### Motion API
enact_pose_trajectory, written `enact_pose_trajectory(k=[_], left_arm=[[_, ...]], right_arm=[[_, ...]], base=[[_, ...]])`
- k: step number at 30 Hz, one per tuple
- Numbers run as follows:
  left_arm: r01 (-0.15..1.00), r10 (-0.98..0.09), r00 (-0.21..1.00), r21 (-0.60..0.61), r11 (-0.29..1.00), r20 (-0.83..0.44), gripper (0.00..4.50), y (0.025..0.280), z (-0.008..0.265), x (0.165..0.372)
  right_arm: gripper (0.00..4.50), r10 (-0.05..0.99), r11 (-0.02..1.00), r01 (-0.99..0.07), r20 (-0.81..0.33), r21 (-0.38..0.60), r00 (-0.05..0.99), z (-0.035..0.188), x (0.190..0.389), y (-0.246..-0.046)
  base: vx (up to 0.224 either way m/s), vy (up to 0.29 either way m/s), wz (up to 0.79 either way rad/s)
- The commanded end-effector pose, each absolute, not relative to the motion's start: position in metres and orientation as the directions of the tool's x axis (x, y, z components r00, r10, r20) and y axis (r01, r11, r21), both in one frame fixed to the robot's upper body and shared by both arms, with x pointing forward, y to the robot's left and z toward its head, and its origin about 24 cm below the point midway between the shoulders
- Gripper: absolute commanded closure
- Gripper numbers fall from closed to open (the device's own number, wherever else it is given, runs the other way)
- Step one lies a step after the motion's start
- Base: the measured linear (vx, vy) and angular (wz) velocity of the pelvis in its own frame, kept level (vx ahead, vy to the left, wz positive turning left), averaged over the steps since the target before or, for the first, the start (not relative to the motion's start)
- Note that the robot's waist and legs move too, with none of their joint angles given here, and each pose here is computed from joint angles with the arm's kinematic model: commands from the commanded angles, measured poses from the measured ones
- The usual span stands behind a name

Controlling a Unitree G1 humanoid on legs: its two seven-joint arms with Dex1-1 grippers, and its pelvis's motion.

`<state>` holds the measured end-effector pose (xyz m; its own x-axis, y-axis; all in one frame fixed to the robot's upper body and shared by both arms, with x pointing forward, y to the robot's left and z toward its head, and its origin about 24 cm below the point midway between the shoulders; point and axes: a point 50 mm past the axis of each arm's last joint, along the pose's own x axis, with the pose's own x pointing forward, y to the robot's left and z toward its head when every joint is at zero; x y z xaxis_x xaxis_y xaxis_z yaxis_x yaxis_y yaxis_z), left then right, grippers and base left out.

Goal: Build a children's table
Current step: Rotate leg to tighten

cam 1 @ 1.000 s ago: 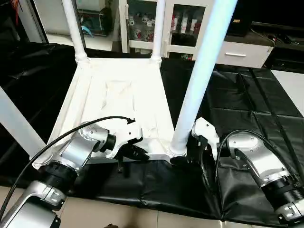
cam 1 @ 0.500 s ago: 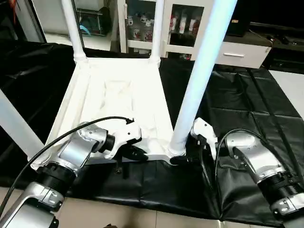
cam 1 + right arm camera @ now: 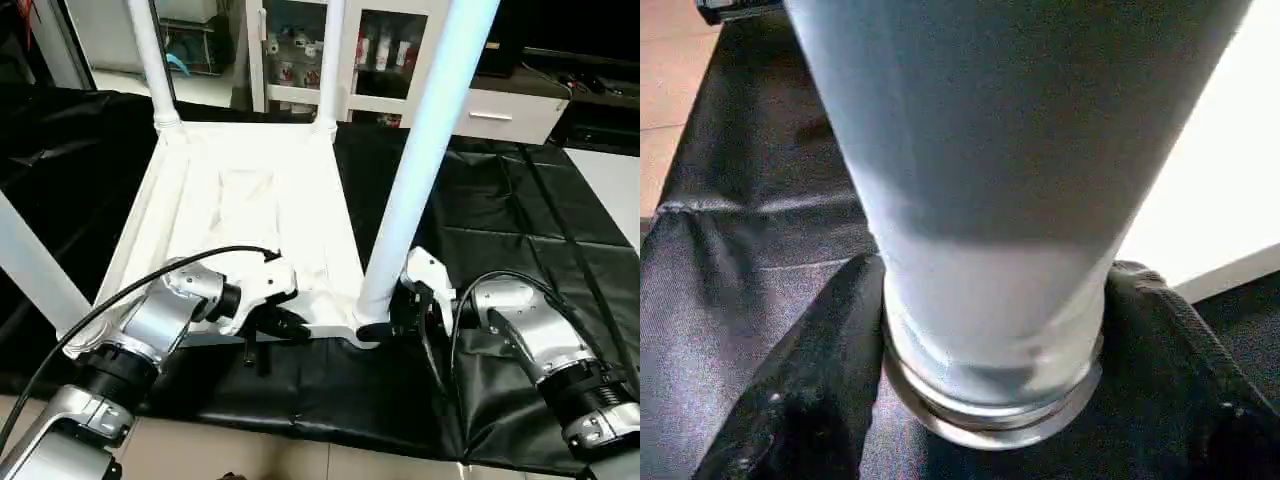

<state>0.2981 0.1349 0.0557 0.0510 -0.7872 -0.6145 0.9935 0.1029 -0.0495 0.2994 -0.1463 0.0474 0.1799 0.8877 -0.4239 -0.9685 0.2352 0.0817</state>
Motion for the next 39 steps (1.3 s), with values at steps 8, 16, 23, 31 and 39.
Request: enact_pose_trajectory(k=[8, 16, 23, 31, 39], left_arm=[[0.981, -0.798, 0.104, -0.069, 0.179, -0.594, 4.5, 0.111, 0.037, 0.299], [0.887, -0.71, 0.397, 0.045, 0.459, -0.582, 4.5, 0.09, 0.037, 0.332], [0.741, -0.562, 0.627, 0.193, 0.643, -0.539, 4.5, 0.081, 0.044, 0.353], [0.768, -0.598, 0.612, 0.211, 0.604, -0.517, 4.5, 0.081, 0.047, 0.355], [0.859, -0.685, 0.488, 0.158, 0.487, -0.541, 4.5, 0.101, 0.046, 0.341]], right_arm=[[1.78, 0.768, 0.625, -0.765, -0.292, 0.155, 0.569, 0.031, 0.317, -0.128], [1.79, 0.488, 0.87, -0.478, -0.341, 0.118, 0.803, 0.016, 0.333, -0.094], [1.8, 0.275, 0.959, -0.283, -0.322, 0.021, 0.906, 0.021, 0.343, -0.062], [1.25, 0.363, 0.932, -0.356, -0.146, 0.073, 0.92, 0.043, 0.347, -0.06], [0.66, 0.431, 0.902, -0.429, -0.089, 0.047, 0.898, 0.06, 0.346, -0.109]], base=[[-0.007, -0.002, -0.01], [-0.015, 0.006, -0.02], [-0.059, 0.025, 0.0], [0.056, -0.042, -0.04], [0.0, 0.0, 0.0]])
